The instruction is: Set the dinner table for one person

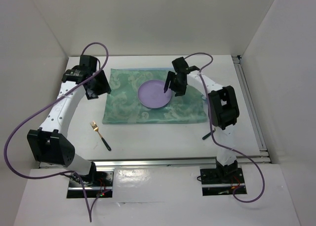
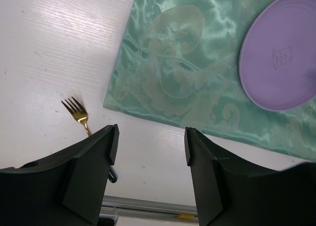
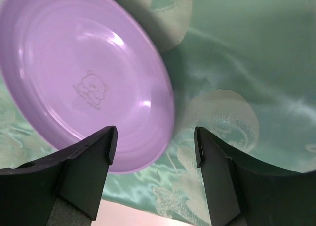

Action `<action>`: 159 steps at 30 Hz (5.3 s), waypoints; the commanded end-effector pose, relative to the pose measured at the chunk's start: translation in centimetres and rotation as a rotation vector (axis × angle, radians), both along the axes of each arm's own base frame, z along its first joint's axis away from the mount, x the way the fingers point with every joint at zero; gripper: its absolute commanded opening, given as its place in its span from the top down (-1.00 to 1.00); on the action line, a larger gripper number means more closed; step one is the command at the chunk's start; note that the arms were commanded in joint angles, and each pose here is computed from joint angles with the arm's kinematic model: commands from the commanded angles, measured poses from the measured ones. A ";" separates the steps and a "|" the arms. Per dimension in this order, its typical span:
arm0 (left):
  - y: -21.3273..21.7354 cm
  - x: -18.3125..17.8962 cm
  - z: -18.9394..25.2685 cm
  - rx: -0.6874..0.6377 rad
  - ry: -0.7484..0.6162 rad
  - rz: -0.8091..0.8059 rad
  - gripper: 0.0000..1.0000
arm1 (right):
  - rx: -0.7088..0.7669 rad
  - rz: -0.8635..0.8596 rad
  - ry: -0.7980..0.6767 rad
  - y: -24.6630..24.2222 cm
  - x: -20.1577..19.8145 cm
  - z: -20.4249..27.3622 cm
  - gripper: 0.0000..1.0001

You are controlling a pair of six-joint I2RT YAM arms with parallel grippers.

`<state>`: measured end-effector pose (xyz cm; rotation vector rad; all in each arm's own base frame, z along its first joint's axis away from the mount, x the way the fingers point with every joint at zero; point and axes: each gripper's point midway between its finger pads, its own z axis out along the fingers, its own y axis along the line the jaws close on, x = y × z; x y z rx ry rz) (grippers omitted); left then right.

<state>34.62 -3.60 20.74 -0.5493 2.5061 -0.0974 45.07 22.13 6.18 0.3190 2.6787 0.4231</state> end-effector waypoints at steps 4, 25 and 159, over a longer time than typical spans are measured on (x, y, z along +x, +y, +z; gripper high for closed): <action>-0.6 0.3 0.0 -0.028 -0.017 -0.030 -0.45 | -0.027 -0.102 -0.353 -4.7 1.5 16.3 -0.48; -1.9 0.9 -0.7 -0.095 -0.004 -0.053 -0.45 | -0.096 -0.510 -0.175 -27.9 -4.7 8.3 -0.74; -2.2 4.1 -6.4 0.135 0.119 -0.152 1.00 | 0.005 -0.336 -0.035 -19.4 -16.0 8.5 -0.90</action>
